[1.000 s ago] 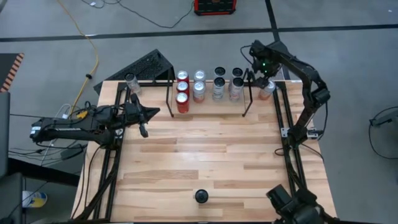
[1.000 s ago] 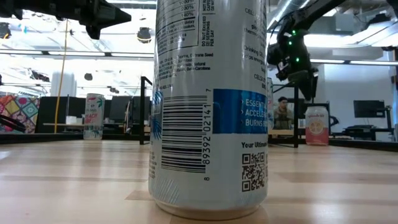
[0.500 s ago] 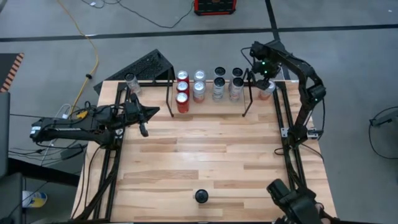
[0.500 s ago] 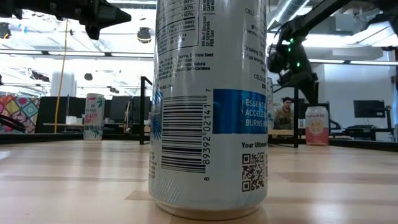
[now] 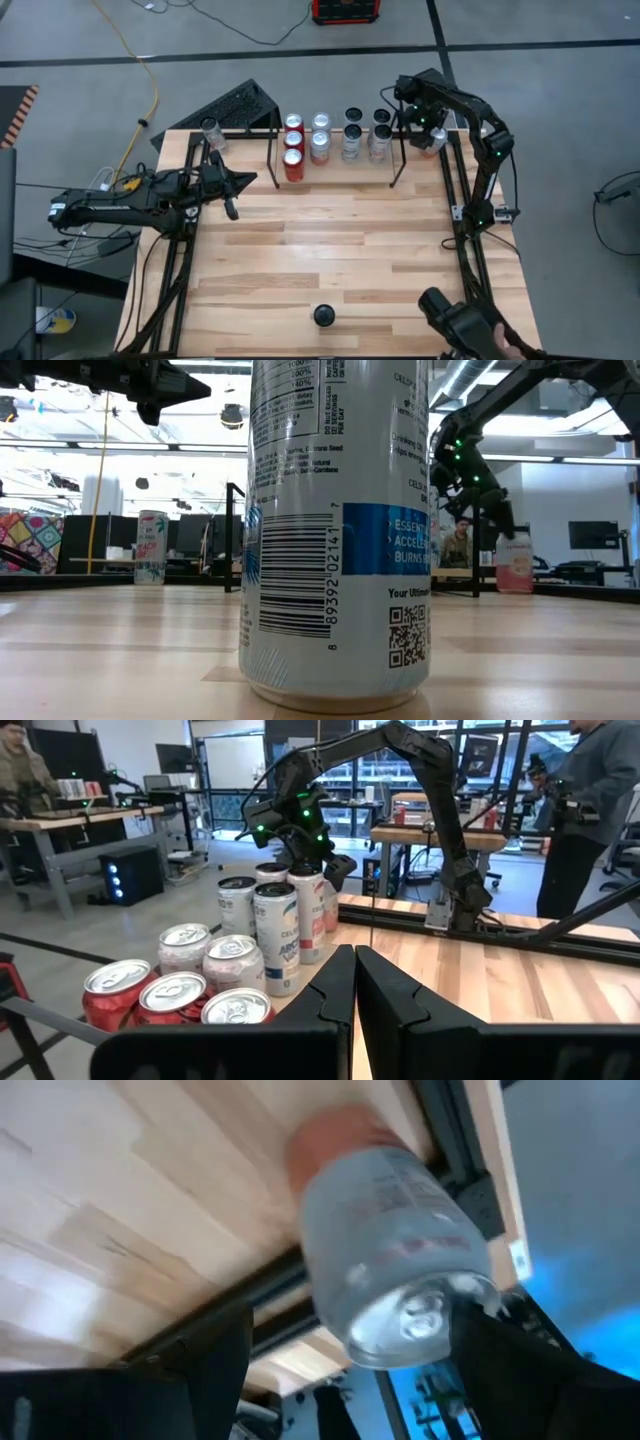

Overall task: Place canned beverage on shelf
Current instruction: Put the orange white soda can on the shelf aligned with the other orange white soda can

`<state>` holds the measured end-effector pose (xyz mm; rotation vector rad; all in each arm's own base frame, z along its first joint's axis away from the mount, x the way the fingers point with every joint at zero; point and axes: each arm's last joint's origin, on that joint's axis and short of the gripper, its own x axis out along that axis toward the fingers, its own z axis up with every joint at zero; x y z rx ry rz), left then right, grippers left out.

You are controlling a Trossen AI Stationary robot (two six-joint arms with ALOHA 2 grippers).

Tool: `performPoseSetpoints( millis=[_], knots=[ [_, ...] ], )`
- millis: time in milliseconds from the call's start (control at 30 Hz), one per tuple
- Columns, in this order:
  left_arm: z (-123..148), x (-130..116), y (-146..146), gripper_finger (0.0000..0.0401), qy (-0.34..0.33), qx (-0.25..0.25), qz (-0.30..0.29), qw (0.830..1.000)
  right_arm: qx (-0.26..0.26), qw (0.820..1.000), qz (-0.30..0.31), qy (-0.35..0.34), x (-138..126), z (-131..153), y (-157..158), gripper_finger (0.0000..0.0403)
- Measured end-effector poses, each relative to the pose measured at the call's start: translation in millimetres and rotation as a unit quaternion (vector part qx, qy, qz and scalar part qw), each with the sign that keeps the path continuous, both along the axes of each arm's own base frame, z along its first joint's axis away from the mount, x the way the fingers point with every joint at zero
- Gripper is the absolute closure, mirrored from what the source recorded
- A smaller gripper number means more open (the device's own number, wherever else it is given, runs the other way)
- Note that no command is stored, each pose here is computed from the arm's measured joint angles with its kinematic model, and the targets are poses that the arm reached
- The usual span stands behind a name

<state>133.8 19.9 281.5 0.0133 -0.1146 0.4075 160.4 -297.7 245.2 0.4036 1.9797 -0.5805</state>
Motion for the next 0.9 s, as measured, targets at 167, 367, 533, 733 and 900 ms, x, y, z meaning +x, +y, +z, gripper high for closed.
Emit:
performPoseSetpoints(
  millis=[167, 367, 533, 733, 900],
  knots=[
    [0, 0, 0, 0.0401, 0.0, 0.0, 0.0, 1.0, -0.015, 1.0, -0.007, -0.012, 0, -1, -4, 0.0079],
    [0, 0, 1, 0.0401, 0.001, 0.001, 0.019, 1.0, -0.033, 0.999, -0.032, -0.023, -2, 15, -8, 0.0079],
    [1, -1, 1, 0.0401, -0.001, 0.004, 0.027, 1.0, -0.096, 0.993, -0.054, -0.036, -2, 45, -10, 0.0078],
    [1, -1, 1, 0.0401, -0.001, 0.004, 0.028, 1.0, -0.193, 0.971, -0.103, -0.091, -5, 96, 7, 0.0078],
    [0, -1, 1, 0.0401, 0.005, 0.011, 0.027, 1.0, -0.298, 0.899, -0.277, -0.163, -10, 116, 24, 0.0078]
  ],
)
